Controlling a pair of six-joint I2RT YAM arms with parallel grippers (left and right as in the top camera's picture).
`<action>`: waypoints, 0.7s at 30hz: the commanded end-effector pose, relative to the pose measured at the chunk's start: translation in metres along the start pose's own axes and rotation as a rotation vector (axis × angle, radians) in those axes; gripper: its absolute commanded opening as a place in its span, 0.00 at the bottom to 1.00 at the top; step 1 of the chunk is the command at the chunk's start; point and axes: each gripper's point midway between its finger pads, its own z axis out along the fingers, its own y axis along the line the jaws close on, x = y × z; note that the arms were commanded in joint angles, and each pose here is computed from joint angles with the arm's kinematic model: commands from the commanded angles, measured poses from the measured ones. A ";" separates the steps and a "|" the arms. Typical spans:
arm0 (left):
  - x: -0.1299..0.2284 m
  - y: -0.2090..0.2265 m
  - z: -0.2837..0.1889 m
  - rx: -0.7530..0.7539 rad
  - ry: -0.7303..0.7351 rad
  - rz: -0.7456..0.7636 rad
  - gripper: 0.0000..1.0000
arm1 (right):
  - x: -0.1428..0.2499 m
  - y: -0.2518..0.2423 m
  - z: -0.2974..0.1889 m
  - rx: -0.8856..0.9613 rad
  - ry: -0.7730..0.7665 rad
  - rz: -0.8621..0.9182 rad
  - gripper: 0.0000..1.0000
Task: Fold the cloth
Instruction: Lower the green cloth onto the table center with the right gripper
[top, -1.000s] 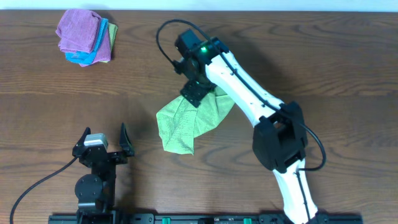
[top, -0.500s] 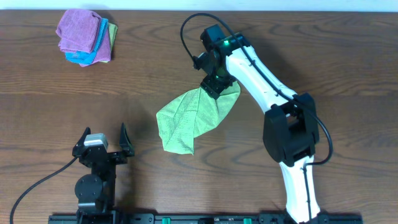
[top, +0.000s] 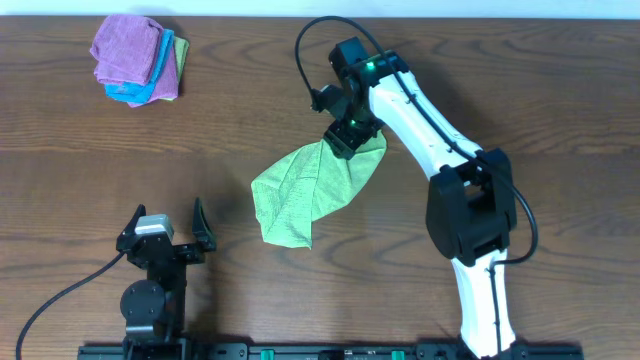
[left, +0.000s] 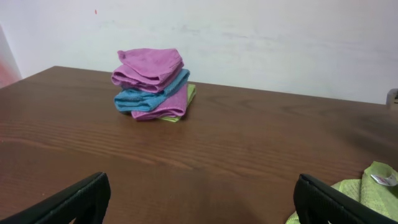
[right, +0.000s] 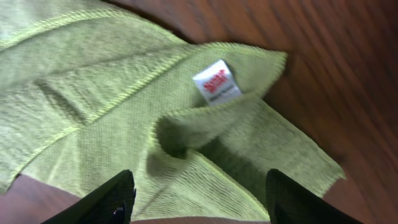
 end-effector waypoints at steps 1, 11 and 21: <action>0.019 0.004 0.001 -0.023 0.058 0.001 0.96 | -0.002 0.013 0.005 -0.049 -0.003 -0.054 0.66; 0.019 0.004 0.001 -0.023 0.058 0.001 0.95 | 0.013 0.029 0.022 -0.133 0.027 -0.152 0.67; 0.019 0.004 0.001 -0.023 0.058 0.001 0.95 | 0.005 0.039 0.028 -0.125 0.004 -0.262 0.54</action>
